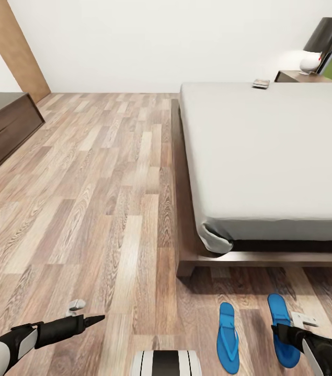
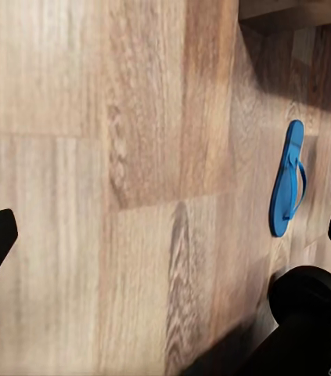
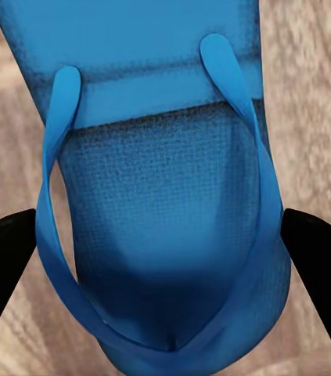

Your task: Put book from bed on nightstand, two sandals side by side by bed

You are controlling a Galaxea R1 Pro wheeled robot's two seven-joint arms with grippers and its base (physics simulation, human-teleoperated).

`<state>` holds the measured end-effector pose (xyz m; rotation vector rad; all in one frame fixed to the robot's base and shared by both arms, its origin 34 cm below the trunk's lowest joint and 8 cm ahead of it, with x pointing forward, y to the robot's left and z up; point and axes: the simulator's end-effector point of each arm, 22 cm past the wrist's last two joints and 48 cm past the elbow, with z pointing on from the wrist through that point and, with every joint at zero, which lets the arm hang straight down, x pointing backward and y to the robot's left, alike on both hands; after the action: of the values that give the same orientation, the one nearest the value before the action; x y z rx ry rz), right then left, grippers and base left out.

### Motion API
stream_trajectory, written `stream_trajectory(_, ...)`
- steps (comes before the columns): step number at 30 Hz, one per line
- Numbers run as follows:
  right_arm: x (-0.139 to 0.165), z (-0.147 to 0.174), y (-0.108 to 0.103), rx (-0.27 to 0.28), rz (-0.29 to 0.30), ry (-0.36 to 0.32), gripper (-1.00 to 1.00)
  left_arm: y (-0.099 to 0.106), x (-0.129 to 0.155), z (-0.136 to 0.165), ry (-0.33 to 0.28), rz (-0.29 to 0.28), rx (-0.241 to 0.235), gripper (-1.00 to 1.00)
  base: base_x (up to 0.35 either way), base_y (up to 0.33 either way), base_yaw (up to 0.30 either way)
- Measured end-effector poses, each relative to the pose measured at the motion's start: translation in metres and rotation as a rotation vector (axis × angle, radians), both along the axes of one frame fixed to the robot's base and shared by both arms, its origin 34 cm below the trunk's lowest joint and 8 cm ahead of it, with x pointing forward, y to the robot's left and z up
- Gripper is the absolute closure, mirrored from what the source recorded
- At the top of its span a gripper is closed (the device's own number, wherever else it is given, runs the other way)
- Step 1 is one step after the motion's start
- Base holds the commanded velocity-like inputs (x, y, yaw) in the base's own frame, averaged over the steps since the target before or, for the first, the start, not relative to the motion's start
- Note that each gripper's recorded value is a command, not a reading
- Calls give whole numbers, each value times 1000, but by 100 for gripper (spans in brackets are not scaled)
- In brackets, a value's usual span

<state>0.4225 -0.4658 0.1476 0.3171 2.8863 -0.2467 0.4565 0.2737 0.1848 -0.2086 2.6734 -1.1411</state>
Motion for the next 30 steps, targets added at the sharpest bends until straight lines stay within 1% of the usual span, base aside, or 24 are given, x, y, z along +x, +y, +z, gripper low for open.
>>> stream_trajectory(10, 0, 0, 0, -2, 1, 1, 100, 0, 0, 0, 1, 0, 1, -100, 0, 219, 0)
stream_trajectory(16, -1, 0, 0, -2, 0, 2, 100, 1, 0, -1, 1, 1, 4, -100, -9, 43, 0)
stream_trajectory(22, -1, 0, 0, -2, 1, 3, 100, 1, 0, -1, 3, 1, 4, -100, -225, 2, 0)
stream_trajectory(26, -1, 0, 0, -2, 1, 3, 100, 1, 0, 0, 1, 3, 3, -100, -56, 2, 0)
stream_trajectory(30, -1, 0, -1, -5, 3, 2, 100, 2, 1, 0, 1, 4, 4, -100, -5, 202, 0)
